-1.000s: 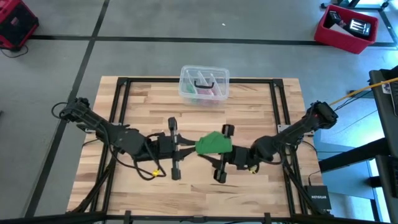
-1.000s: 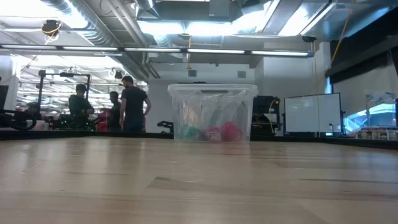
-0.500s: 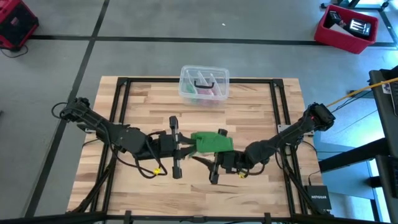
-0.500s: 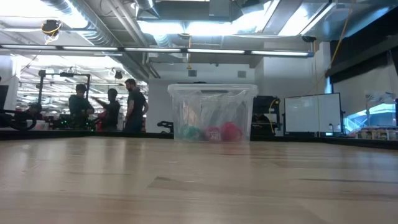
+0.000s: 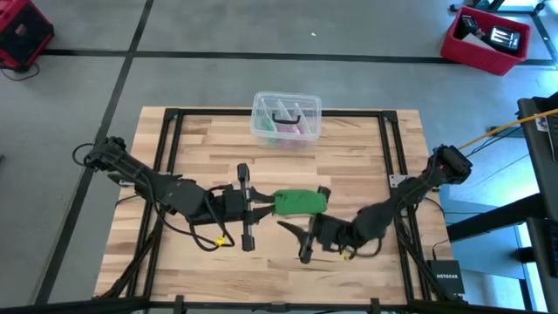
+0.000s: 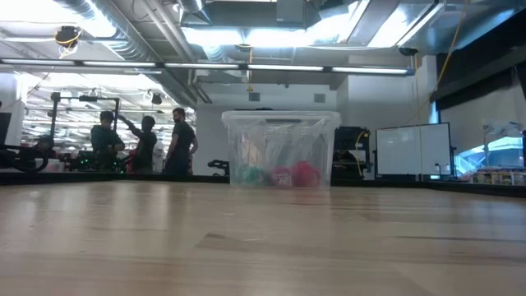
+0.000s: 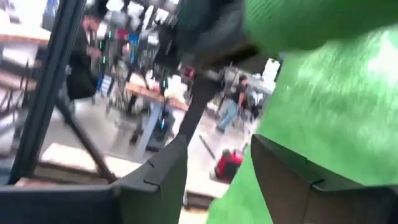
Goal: Roll bandage
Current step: Roll the green bandage
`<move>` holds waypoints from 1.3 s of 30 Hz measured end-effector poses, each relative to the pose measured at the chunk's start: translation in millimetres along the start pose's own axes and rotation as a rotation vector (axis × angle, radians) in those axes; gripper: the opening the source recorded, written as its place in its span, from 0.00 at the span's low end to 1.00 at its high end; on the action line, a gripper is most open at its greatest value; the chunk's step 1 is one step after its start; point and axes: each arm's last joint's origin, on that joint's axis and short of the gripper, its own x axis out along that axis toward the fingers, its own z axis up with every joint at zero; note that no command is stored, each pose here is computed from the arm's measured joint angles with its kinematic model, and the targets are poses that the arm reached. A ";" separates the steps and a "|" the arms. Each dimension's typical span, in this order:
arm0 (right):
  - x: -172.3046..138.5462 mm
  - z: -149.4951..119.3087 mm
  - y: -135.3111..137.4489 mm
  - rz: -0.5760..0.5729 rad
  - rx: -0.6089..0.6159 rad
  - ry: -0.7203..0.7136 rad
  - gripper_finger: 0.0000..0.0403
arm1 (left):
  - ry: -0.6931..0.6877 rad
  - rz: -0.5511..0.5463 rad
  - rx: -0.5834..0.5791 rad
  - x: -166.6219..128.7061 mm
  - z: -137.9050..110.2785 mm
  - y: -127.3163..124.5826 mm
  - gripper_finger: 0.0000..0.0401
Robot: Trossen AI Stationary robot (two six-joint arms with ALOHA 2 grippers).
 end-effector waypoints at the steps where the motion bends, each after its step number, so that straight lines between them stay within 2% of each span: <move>1: -4.4 0.9 4.4 0.001 -0.005 0.019 0.44 | -0.001 -0.005 0.009 -0.9 0.3 -1.3 0.04; 7: -50.5 20.1 34.5 -0.015 0.012 0.091 0.44 | -0.003 -0.042 0.056 -8.4 1.7 -11.3 0.04; 13: -81.3 28.3 44.1 -0.165 0.000 0.226 0.45 | 0.019 -0.056 0.087 -10.5 -0.3 -14.0 0.04; 16: -77.0 27.4 41.1 -0.187 0.008 0.230 0.45 | 0.027 -0.057 0.088 -10.5 -1.3 -14.1 0.04; 20: -55.9 22.3 28.7 -0.218 0.028 0.208 0.45 | 0.034 -0.056 0.091 -9.8 -2.3 -13.3 0.04; 23: -40.2 19.7 18.1 -0.258 0.010 0.216 0.45 | 0.033 -0.055 0.084 -9.9 -2.1 -13.3 0.04; 25: -33.3 20.8 14.4 -0.239 0.007 0.191 0.45 | 0.034 -0.055 0.088 -9.9 -2.2 -13.2 0.04; 31: -24.4 25.4 6.6 -0.264 -0.048 0.199 0.43 | 0.039 -0.064 0.095 -11.4 -2.5 -15.2 0.04; 35: -29.2 27.6 10.2 -0.251 -0.071 0.203 0.31 | 0.038 -0.077 0.097 -14.1 -2.1 -18.8 0.04; 39: -35.4 30.0 13.9 -0.247 -0.141 0.226 0.06 | 0.041 -0.089 0.105 -16.5 -2.1 -21.6 0.04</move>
